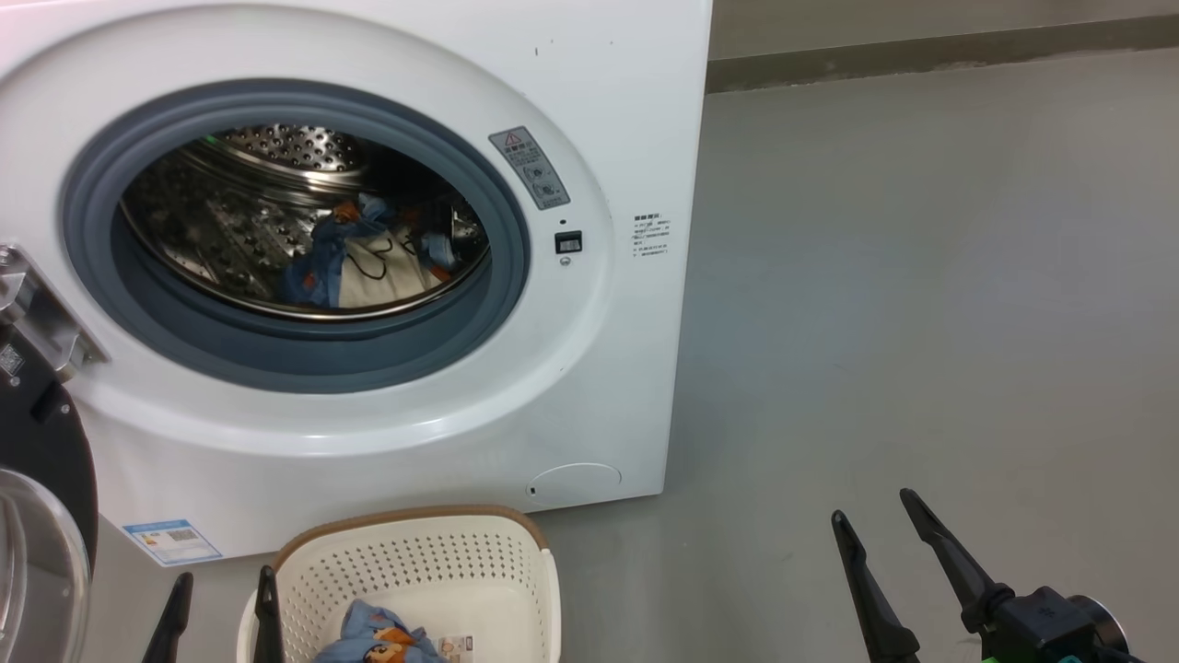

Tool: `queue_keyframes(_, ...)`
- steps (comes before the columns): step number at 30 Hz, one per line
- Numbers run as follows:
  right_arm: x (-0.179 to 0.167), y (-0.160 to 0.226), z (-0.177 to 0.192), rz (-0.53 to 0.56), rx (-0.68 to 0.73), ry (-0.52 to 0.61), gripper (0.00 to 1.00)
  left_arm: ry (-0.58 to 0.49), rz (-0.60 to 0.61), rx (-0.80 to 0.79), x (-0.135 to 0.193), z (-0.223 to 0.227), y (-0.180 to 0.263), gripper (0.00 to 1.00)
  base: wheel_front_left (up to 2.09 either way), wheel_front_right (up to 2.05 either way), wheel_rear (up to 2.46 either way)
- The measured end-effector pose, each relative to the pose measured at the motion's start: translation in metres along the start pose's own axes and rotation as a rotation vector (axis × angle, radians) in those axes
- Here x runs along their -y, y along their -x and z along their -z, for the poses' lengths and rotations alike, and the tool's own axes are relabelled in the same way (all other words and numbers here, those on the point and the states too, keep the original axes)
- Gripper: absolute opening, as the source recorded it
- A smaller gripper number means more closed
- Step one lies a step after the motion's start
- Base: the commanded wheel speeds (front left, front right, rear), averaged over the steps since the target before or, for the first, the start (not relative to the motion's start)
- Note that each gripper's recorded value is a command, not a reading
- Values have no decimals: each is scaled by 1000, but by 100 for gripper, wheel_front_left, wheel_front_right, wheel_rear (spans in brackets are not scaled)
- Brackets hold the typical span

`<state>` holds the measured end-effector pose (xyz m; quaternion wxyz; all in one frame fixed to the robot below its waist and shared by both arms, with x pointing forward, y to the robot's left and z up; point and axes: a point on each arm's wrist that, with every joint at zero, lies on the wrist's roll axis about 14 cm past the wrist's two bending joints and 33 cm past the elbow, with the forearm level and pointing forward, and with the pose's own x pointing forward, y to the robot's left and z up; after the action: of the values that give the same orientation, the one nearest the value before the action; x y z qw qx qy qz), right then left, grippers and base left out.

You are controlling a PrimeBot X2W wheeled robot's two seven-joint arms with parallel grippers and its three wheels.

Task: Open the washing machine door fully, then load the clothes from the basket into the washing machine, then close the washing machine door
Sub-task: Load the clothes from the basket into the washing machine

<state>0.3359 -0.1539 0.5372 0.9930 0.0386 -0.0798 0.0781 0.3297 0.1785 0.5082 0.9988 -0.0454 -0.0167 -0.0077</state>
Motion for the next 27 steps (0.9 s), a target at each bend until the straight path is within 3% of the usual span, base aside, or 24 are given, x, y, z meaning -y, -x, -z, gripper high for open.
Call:
queue_keyframes(16,-3,-11,19,-15,-55,-13,100,9,25,-113,4,37,-11,100,0,0,0)
queue_keyframes(27,2,-51,38,-30,-77,-12,100,4,134,-367,30,122,-56,100,0,0,0)
